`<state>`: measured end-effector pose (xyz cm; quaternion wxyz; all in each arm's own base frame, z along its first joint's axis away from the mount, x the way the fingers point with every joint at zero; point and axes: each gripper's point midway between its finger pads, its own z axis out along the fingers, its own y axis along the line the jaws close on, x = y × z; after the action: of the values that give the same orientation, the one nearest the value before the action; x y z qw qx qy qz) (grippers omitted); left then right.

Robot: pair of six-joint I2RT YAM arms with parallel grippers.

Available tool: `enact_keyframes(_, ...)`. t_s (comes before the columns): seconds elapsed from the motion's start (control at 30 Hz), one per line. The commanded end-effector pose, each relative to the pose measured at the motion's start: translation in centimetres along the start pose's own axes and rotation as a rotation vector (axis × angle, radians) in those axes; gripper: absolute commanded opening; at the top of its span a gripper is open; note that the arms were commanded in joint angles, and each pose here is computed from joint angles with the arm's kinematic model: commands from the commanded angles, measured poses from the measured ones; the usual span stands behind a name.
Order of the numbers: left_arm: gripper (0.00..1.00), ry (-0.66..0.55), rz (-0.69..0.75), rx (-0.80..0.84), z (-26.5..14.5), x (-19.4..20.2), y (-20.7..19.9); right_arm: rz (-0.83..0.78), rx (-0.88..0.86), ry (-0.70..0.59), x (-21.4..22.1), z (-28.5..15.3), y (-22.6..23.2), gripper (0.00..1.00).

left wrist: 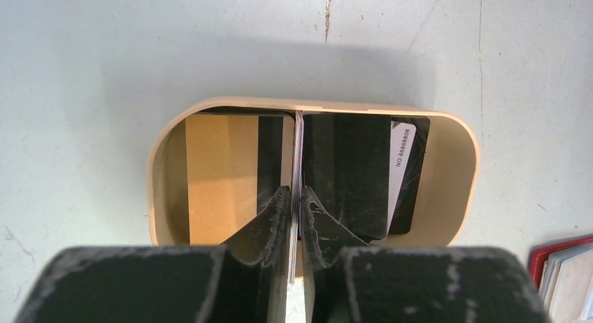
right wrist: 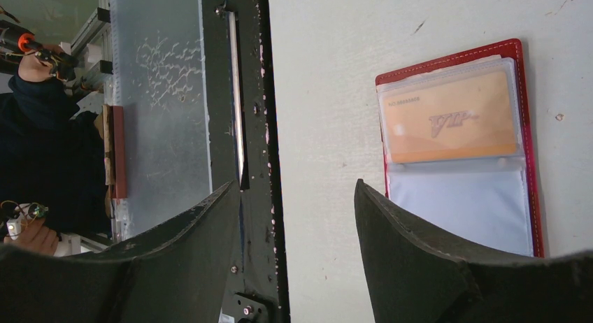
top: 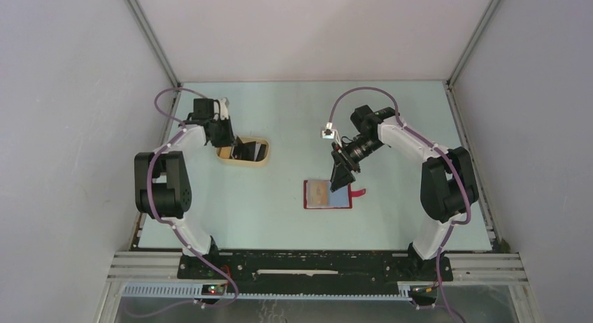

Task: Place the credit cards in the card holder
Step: Pick up the credit card from the storage box.

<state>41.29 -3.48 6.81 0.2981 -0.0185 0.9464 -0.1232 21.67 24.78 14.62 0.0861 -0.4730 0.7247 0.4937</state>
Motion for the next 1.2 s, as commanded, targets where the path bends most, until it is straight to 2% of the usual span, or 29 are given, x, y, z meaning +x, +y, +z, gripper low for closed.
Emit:
enact_keyframes(0.0,0.14,-0.037,-0.01,0.021,-1.2,-0.3,-0.5,-0.047,-0.004,-0.029,-1.3,-0.5,0.4,0.7)
enact_keyframes(0.2,0.13,-0.043,-0.011,0.024,-1.4,-0.5,-0.5,-0.049,-0.004,-0.031,-1.3,-0.6,0.4,0.7)
enact_keyframes(0.33,0.26,-0.021,-0.016,0.039,-0.7,0.0,-0.6,-0.05,-0.006,-0.032,-1.3,-0.6,0.5,0.7)
enact_keyframes(0.5,0.28,0.036,-0.03,0.098,1.1,0.9,-1.2,-0.052,-0.005,-0.032,-1.3,-0.6,0.5,0.7)
enact_keyframes(0.6,0.3,0.057,-0.035,0.062,1.5,1.4,-0.4,-0.052,-0.005,-0.033,-1.3,-0.7,0.5,0.7)
enact_keyframes(0.7,0.29,0.06,-0.033,0.06,1.6,1.4,-0.5,-0.049,-0.008,-0.032,-1.3,-0.6,0.4,0.7)
enact_keyframes(0.8,0.23,0.057,-0.032,0.069,1.6,1.2,-0.6,-0.05,-0.007,-0.031,-1.3,-0.6,0.5,0.7)
enact_keyframes(1.17,0.17,-0.042,-0.081,0.14,-0.2,-0.2,-0.8,-0.053,-0.007,-0.037,-1.3,-0.8,0.5,0.7)
